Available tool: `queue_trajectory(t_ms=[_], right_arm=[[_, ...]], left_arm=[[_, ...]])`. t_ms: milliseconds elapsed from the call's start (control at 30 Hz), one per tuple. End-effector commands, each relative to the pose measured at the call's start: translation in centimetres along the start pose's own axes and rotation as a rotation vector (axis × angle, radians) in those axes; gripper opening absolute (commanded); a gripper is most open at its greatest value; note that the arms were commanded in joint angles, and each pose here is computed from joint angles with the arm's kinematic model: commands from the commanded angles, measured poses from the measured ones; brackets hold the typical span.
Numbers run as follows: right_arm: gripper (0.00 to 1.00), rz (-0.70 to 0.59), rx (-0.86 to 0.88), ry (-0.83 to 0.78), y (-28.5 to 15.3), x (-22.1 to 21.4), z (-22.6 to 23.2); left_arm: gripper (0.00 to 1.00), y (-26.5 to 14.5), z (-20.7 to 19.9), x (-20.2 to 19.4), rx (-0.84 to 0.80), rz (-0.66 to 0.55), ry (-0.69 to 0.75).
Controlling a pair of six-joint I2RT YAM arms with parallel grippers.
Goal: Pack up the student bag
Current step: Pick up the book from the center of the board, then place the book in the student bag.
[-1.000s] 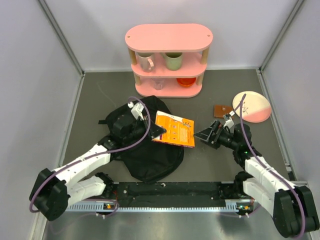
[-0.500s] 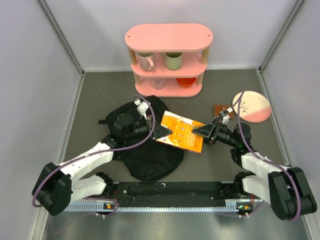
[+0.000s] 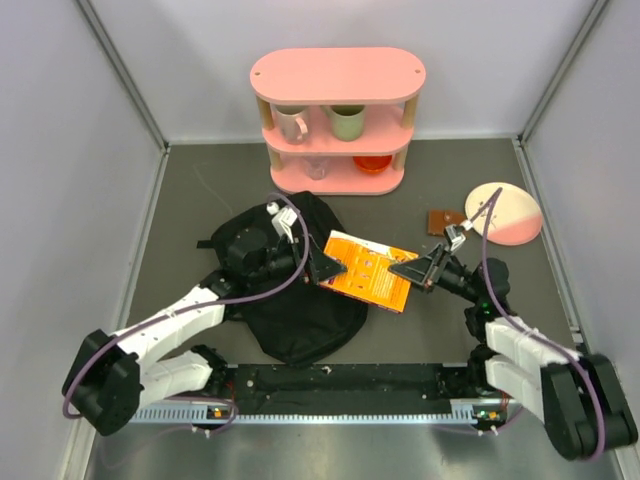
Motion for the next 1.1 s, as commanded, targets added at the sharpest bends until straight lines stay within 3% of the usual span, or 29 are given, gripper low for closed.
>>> queue_trajectory(t_ms=[0, 33, 100, 133, 167, 267, 367, 567, 700, 933, 1067], right_arm=[[0.0, -0.144, -0.087, -0.141, -0.7, 1.7, -0.2], [0.0, -0.152, -0.206, -0.077, -1.4, 1.3, -2.3], [0.0, -0.286, -0.252, -0.164, -2.5, 3.0, -1.2], [0.0, -0.313, -0.335, -0.124, -3.5, 2.8, -2.5], [0.0, -0.427, -0.342, -0.167, -4.6, 4.2, -1.3], [0.0, -0.582, -0.435, -0.146, -7.1, 5.2, -1.9], [0.0, -0.662, -0.462, -0.143, -8.8, 5.4, -1.4], [0.0, -0.64, -0.528, -0.122, -9.0, 5.2, -1.8], [0.0, -0.631, -0.541, -0.131, -9.0, 5.3, -1.8], [0.0, -0.593, -0.542, -0.129, -8.7, 4.8, -2.1], [0.0, -0.583, -0.542, -0.114, -8.6, 4.5, -2.4]], left_arm=[[0.97, -1.8, 2.2, 0.8, 0.207, -0.019, 0.118], [0.98, -2.5, 2.4, 1.0, 0.243, -0.025, 0.148], [0.98, -3.4, 3.3, 0.5, 0.316, 0.013, 0.236], [0.98, -4.2, 4.1, -0.1, 0.377, 0.036, 0.251], [0.98, -4.4, 4.0, -0.6, 0.384, 0.064, 0.292], [0.98, -4.7, 3.1, -2.5, 0.39, 0.122, 0.376], [0.98, -4.5, 1.1, -5.0, 0.358, 0.188, 0.462], [0.99, -3.8, 0.2, -8.8, 0.357, 0.339, 0.619], [0.91, -3.1, 0.3, -11.4, 0.376, 0.496, 0.707], [0.87, -2.6, 0.7, -12.8, 0.408, 0.548, 0.754], [0.66, -2.9, 2.0, -12.8, 0.468, 0.57, 0.782]])
Point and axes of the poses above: each gripper's point midway between its finger pads, its own y axis out along the fingers, its own z axis along the line the jaws close on, x = y × z, the point moved 1 cm from there along -y, back along the fingers, and after that the axes turned 2 degrees about y, right-handed, at the moved point
